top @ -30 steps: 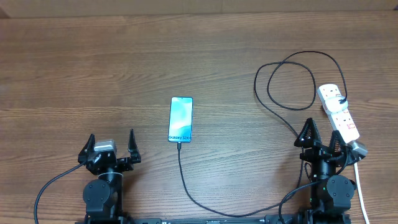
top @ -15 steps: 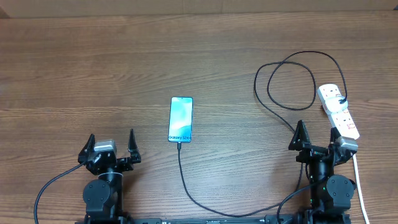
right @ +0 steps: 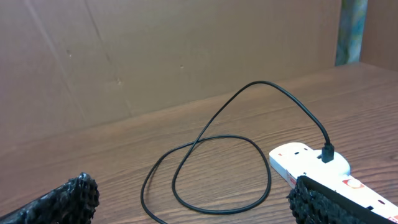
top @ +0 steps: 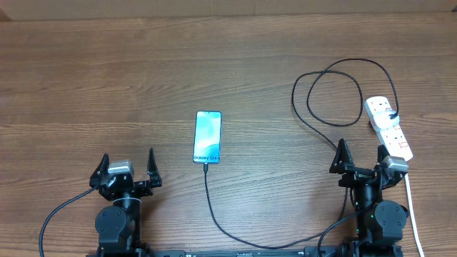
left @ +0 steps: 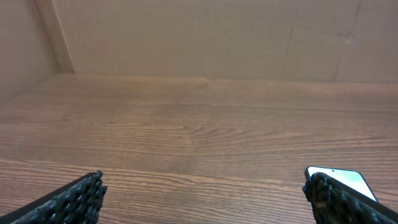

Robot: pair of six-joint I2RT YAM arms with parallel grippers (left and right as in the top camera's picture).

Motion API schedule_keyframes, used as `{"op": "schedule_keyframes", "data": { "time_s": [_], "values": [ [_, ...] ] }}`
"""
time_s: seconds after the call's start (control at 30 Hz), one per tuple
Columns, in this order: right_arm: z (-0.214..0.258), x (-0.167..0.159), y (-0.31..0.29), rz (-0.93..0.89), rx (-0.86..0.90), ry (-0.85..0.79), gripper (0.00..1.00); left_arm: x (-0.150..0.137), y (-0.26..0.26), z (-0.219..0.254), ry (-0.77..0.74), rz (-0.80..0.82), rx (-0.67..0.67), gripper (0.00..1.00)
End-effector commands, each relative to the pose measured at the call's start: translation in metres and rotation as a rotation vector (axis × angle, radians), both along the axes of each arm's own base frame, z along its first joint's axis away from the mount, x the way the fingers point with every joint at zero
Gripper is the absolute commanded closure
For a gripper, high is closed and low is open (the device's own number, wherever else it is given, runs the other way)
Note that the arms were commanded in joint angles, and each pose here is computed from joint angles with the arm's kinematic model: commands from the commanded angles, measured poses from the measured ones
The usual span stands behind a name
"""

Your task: Plug charger to phone and switch on socket

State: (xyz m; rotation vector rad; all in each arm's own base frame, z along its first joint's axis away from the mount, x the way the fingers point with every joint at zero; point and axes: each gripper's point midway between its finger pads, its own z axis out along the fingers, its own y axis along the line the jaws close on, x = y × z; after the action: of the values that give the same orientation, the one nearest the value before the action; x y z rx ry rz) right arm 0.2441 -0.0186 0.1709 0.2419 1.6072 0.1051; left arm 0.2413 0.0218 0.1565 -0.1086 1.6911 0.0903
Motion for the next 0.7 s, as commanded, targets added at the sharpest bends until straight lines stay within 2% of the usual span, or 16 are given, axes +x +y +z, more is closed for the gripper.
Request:
{"op": "schedule_keyframes", "data": {
  "time_s": [0.0, 0.17, 0.4, 0.67],
  "values": [
    [-0.002, 0.000, 0.002, 0.014, -0.026, 0.000, 0.00, 0.000, -0.001, 0.000, -0.004, -0.009, 0.020, 0.00],
    [-0.002, 0.000, 0.005, 0.029, -0.032, -0.001, 0.00, 0.000, -0.001, 0.000, -0.004, -0.009, 0.020, 0.01],
    [-0.002, 0.000, 0.008, 0.052, -0.179, 0.009, 0.00, 0.000, -0.001, 0.000, -0.004, -0.009, 0.020, 0.00],
    [-0.002, 0.001, 0.018, 0.093, -0.182, 0.005, 0.00, 0.000, -0.001, 0.000, -0.004, -0.009, 0.020, 0.00]
  ]
}}
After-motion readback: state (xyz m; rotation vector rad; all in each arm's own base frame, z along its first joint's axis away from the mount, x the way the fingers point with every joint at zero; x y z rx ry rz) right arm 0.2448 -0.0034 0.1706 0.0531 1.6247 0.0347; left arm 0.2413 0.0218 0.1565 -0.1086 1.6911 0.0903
